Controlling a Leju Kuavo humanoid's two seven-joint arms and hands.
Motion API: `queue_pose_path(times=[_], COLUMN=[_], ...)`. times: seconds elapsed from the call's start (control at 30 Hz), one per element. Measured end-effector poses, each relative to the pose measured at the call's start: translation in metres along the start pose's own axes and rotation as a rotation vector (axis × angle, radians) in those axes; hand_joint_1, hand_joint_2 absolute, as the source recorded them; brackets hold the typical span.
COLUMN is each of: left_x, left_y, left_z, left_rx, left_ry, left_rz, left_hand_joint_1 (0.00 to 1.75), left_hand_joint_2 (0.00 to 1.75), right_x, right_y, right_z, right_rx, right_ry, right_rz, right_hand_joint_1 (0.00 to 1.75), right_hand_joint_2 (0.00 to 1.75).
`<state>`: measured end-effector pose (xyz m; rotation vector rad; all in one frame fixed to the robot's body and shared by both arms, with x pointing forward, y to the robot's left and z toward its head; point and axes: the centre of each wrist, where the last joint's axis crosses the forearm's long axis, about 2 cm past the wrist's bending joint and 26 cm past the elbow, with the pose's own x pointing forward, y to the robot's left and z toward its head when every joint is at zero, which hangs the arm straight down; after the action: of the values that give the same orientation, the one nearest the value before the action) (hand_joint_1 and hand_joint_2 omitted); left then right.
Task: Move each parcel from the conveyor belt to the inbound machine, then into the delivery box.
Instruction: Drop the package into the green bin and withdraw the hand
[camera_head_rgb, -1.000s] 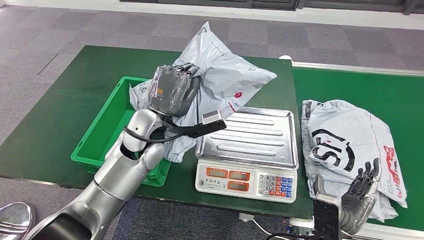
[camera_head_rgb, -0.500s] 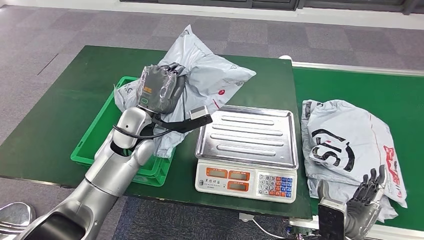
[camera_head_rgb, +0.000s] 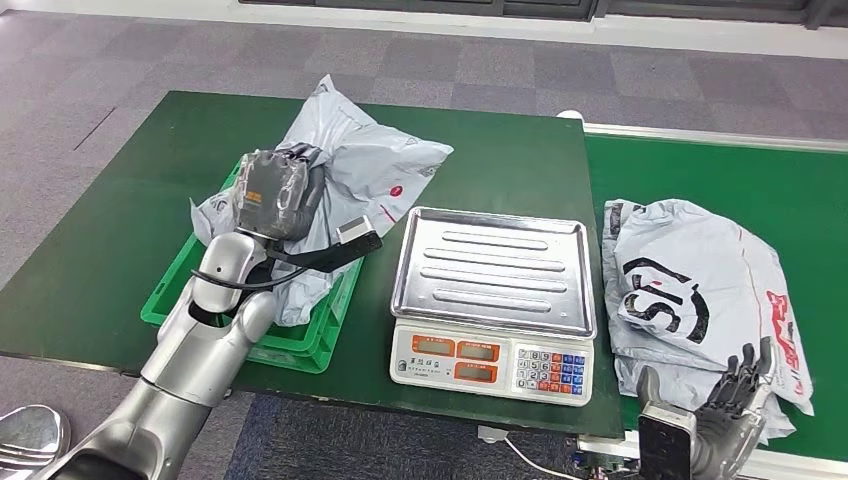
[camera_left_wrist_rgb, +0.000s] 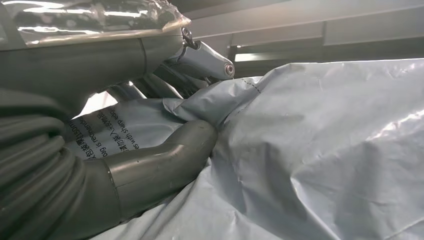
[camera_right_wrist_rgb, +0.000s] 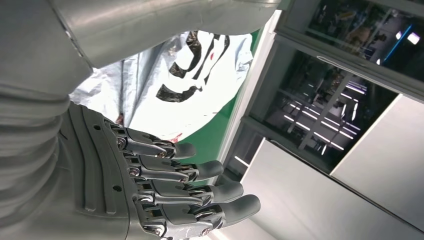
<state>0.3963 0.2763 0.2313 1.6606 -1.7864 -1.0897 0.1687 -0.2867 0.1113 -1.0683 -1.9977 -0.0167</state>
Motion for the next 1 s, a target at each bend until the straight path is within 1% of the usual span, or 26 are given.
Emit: queue_pose_path(times=[0.13, 0.4, 0.77, 1.0], left_x=[-0.01, -0.016, -0.039, -0.047], left_y=[-0.001, -0.002, -0.009, -0.008], left_z=[0.007, 0.013, 0.041, 0.051], left_rx=[-0.007, -0.013, -0.04, -0.043], left_ry=[0.021, 0.037, 0.092, 0.12], left_rz=[-0.014, -0.022, -0.039, -0.047], left_hand_joint_1=[1.75, 1.75, 1.75, 1.75], left_hand_joint_2=[1.75, 1.75, 1.75, 1.75], right_x=[0.0, 0.0, 0.0, 0.0], right_y=[-0.001, -0.001, 0.0, 0.001], right_z=[0.002, 0.003, 0.002, 0.0], right_rx=[0.004, 0.009, 0.02, 0.017], right_ry=[0.006, 0.006, 0.003, 0.0], right_rz=[0.001, 0.0, -0.001, -0.001], right_hand_joint_1=[0.0, 0.0, 0.0, 0.0], right_hand_joint_2=[1.75, 1.75, 1.75, 1.75])
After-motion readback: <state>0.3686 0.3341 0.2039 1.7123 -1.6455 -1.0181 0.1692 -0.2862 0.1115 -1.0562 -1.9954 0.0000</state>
